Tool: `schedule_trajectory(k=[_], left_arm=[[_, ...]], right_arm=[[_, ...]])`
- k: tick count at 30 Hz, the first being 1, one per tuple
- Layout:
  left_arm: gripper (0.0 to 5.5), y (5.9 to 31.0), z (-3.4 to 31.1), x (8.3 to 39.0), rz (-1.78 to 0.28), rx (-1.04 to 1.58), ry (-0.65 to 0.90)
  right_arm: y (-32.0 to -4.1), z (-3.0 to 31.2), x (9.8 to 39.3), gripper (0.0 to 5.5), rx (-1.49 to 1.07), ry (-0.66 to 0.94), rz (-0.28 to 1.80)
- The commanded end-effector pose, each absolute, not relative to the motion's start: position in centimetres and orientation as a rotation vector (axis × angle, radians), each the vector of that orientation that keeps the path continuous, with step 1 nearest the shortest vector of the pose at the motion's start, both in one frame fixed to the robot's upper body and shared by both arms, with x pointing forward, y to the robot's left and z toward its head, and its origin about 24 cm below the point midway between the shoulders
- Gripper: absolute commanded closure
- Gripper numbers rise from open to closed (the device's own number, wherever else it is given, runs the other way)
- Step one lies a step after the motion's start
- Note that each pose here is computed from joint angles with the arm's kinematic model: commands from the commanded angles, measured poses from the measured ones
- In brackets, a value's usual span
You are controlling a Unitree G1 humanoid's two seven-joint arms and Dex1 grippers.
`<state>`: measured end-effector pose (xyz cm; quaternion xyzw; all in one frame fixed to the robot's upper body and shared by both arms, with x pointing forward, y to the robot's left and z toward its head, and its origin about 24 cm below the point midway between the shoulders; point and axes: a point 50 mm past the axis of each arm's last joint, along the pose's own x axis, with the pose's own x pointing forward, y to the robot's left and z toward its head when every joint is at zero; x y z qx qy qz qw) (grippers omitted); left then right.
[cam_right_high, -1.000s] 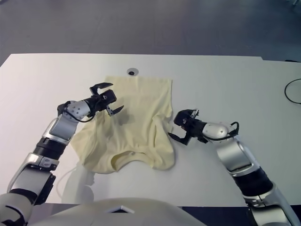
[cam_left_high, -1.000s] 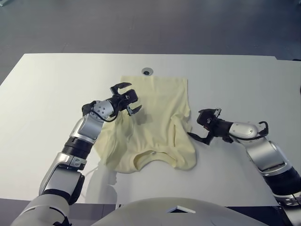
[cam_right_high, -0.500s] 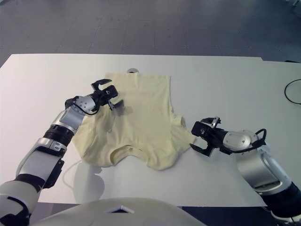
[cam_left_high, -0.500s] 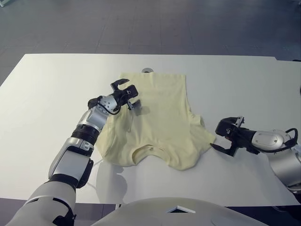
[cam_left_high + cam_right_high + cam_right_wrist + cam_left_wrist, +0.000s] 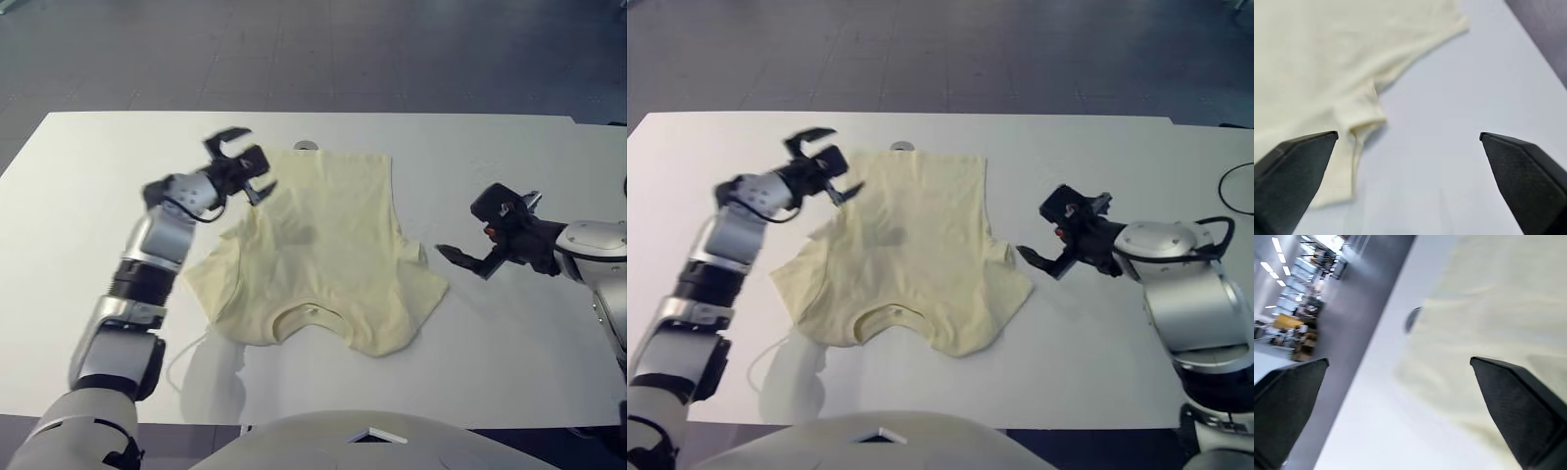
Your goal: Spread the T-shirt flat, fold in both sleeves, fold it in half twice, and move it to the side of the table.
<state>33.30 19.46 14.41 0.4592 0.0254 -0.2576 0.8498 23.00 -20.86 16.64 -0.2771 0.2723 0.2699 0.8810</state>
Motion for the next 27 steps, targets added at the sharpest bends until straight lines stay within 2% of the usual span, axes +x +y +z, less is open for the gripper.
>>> schedule_trajectory(k=[1,3,8,10,15,20,25,27], left_arm=[[0.12,24.0,15.0,28.7,-0.38,0.807,0.14],[0.12,25.2,14.6,26.1,-0.324,0.639,0.181],[0.12,25.9,13.3,21.5,-0.405,0.59,0.257],[0.12,26.5,12.3,19.9,-0.371,0.493,0.306],[0.93,27.9,9.0,17.0,-0.26,0.315,0.433],[1.85,28.2,6.4,15.3,-0.254,0.269,0.522],[2.57,28.1,4.9,15.8,-0.226,0.143,0.516],[2.4,28.1,4.8,16.0,-0.215,0.101,0.512]], right_arm=[[-18.4,16.2,23.7,0.1,-0.49,0.399,0.565],[-17.8,15.5,23.3,0.1,-0.449,0.38,0.562],[-17.6,14.3,22.7,0.1,-0.49,0.366,0.548],[-17.6,14.0,22.7,0.1,-0.493,0.366,0.55],[-17.8,13.5,22.7,0.1,-0.509,0.378,0.557],[-17.9,13.3,22.7,0.1,-0.535,0.391,0.577],[-18.0,13.4,22.9,0.1,-0.543,0.392,0.582],[-18.0,13.4,22.9,0.1,-0.546,0.391,0.583]])
